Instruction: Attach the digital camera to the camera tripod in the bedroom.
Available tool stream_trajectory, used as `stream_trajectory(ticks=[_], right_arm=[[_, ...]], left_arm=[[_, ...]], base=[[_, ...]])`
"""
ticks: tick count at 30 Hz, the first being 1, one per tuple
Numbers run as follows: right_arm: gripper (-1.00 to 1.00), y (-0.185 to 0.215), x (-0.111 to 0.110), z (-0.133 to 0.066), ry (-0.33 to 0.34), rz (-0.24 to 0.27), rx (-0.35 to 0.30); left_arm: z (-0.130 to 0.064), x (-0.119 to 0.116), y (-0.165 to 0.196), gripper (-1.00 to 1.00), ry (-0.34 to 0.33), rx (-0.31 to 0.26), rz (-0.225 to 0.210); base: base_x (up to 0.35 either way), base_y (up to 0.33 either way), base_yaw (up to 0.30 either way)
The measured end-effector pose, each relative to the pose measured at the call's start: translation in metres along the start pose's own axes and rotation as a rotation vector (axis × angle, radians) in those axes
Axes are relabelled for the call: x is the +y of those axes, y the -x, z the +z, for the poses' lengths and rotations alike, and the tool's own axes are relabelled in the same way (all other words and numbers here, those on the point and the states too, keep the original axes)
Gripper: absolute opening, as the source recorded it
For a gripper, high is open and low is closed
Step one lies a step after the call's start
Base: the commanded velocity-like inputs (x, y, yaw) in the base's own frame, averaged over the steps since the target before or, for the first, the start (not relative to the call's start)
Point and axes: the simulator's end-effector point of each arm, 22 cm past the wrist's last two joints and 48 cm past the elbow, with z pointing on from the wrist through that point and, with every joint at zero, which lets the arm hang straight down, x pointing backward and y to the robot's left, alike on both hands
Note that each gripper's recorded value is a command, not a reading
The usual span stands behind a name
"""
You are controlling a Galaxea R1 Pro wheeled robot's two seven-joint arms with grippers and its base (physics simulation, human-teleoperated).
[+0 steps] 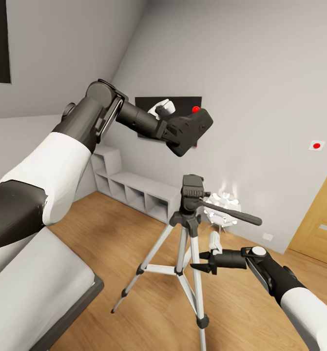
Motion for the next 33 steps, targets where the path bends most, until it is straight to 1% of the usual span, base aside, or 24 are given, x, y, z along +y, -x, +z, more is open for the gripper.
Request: stream_trajectory(ticks=[20,25,26,33], right_arm=[[-1.0,-0.0001,0.0001,0.0,0.0,-0.002,-0.001],[-1.0,-0.0049,-0.0004,-0.0005,-0.002,0.015,0.003],[-1.0,-0.0086,0.0003,-0.0002,0.0,0.015,0.014],[-1.0,-0.0086,0.0003,-0.0003,-0.001,0.018,0.011]], left_arm=[[0.0,0.0001,-0.0001,-1.0,0.0,0.0,0.0],[-0.0004,0.0008,-0.0005,-1.0,0.002,0.001,0.0],[-0.0004,0.0007,-0.0004,-1.0,0.002,0.001,0.0],[-0.0005,0.0007,-0.0004,-1.0,0.002,0.001,0.0]], base=[[0.0,0.0,0.0],[0.0,0.0,0.0],[0.0,0.0,0.0],[0.0,0.0,0.0]])
